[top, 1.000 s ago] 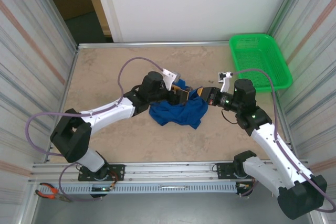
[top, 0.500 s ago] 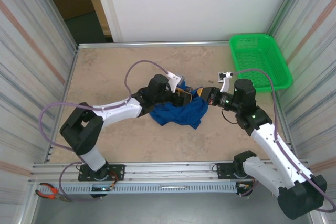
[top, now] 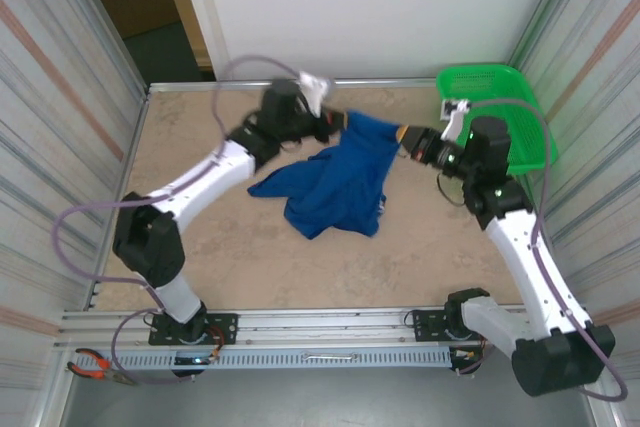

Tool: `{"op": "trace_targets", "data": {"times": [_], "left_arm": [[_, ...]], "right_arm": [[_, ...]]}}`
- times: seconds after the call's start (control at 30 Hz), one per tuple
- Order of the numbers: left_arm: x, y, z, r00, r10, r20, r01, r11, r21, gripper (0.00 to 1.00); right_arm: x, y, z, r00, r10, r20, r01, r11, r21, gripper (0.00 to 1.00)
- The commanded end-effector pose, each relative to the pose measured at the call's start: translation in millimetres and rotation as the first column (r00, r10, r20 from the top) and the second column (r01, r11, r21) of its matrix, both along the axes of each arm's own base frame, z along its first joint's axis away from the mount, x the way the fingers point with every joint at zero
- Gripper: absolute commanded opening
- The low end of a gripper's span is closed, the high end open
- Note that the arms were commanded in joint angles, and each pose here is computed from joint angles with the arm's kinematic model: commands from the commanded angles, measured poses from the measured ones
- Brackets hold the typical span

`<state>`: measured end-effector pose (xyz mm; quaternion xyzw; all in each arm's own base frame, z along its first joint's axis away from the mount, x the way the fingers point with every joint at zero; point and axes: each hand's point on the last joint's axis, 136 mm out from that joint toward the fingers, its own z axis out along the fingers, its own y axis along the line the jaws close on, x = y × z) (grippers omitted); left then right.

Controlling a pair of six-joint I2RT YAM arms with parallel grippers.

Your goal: Fold the inside-out t-shirt

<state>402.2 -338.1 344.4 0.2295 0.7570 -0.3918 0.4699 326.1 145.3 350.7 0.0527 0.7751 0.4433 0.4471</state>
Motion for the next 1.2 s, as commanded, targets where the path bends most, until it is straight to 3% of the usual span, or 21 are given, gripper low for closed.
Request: {"op": "trace_targets", "data": {"times": [0.0, 0.13, 0.27, 0.33, 0.4, 0.47, 0.67, 0.87, 1.0, 1.17], "left_arm": [[-49, 32, 139, 0.978, -0.126, 0.165, 0.149, 0.98, -0.133, 0.0], [-77, 49, 196, 0.953, -0.149, 0.264, 0.195, 0.968, -0.16, 0.0], [-81, 54, 179, 0.96, -0.128, 0.247, 0.172, 0.972, -0.163, 0.01], [-74, 53, 151, 0.975, -0.117, 0.188, 0.149, 0.975, -0.166, 0.16], [-64, 54, 114, 0.989, -0.088, 0.122, 0.107, 0.982, -0.154, 0.43], [-57, 56, 83, 0.996, -0.057, 0.071, 0.067, 0.989, -0.135, 0.55], [-51, 58, 29, 1.0, -0.021, -0.012, 0.02, 0.996, -0.082, 0.61], [-64, 37, -21, 1.0, -0.012, 0.01, 0.012, 0.999, 0.036, 0.67], [-82, 11, -36, 0.993, -0.007, 0.118, -0.006, 0.995, 0.102, 0.68], [-104, 1, 6, 0.944, 0.086, 0.318, -0.11, 0.992, 0.057, 0.69]], "right_arm": [[18, 1, 63, 0.994, 0.022, 0.108, -0.025, 0.999, 0.032, 0.0], [20, 7, 121, 0.978, 0.041, 0.207, -0.056, 0.996, 0.067, 0.0], [24, 8, 119, 0.978, 0.028, 0.207, -0.049, 0.994, 0.097, 0.0], [28, 10, 111, 0.981, 0.033, 0.191, -0.057, 0.991, 0.122, 0.0], [30, 13, 104, 0.983, 0.045, 0.177, -0.07, 0.988, 0.138, 0.0], [33, 16, 100, 0.985, 0.052, 0.167, -0.075, 0.988, 0.134, 0.0], [45, 28, 88, 0.986, 0.114, 0.122, -0.126, 0.987, 0.097, 0.0], [37, 35, 110, 0.977, 0.135, 0.165, -0.153, 0.983, 0.1, 0.0], [26, 38, 127, 0.971, 0.137, 0.198, -0.157, 0.983, 0.09, 0.0], [10, 40, 136, 0.965, 0.135, 0.225, -0.156, 0.985, 0.077, 0.0]]}}
